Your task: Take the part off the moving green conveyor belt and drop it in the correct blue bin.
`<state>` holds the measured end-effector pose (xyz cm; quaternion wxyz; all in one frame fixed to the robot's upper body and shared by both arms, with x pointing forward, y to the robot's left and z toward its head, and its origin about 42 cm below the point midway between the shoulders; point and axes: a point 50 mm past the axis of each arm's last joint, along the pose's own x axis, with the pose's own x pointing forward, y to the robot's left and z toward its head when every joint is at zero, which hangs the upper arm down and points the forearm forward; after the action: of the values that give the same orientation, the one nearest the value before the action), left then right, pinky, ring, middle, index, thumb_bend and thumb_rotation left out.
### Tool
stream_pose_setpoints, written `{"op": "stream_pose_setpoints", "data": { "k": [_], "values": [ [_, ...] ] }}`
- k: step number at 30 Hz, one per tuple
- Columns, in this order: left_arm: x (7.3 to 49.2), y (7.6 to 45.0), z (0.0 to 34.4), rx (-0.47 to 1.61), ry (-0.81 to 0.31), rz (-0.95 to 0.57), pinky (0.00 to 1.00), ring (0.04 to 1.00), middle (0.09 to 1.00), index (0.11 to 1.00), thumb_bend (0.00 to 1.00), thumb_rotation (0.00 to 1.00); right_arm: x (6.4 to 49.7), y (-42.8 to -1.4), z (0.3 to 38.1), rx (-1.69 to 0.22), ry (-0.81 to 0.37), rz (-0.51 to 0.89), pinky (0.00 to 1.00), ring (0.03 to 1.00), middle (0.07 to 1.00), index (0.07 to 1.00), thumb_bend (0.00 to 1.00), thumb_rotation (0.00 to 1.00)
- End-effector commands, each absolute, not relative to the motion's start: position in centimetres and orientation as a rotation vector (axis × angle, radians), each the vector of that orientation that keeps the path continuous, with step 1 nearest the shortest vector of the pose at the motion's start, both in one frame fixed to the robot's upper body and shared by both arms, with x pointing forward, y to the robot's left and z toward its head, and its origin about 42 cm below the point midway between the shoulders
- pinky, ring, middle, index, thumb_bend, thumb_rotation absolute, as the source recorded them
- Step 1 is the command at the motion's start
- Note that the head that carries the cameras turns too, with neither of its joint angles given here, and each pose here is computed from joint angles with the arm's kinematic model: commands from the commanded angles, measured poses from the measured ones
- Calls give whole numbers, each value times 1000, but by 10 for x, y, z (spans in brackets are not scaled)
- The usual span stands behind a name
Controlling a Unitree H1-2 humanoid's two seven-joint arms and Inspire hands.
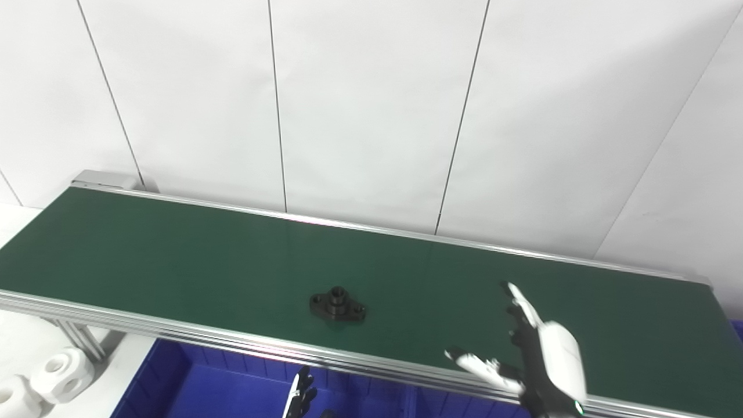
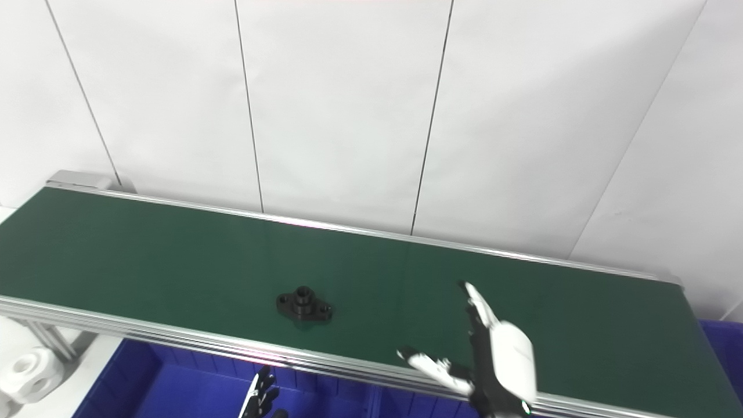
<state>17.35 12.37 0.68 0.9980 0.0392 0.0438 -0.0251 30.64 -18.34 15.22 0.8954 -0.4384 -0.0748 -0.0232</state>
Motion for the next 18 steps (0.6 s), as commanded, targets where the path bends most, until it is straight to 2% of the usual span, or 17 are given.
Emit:
{"op": "stream_pose_setpoints", "data": {
  "k": [1,11,18],
  "values": [
    [178,81,30,-14,34,-81,934,925,989,1000,385,903,320,-175,163,-962,-167,-46,570,739,844,888,955,589],
    [176,80,34,-20,38,-90,946,925,995,1000,401,908,360,-146,166,-1124,-149,4,502,664,799,857,1000,568],
    [176,76,36,-25,26,-91,941,910,985,1000,416,913,388,-122,163,-1239,-148,87,476,639,806,854,1000,562]
  ]
}}
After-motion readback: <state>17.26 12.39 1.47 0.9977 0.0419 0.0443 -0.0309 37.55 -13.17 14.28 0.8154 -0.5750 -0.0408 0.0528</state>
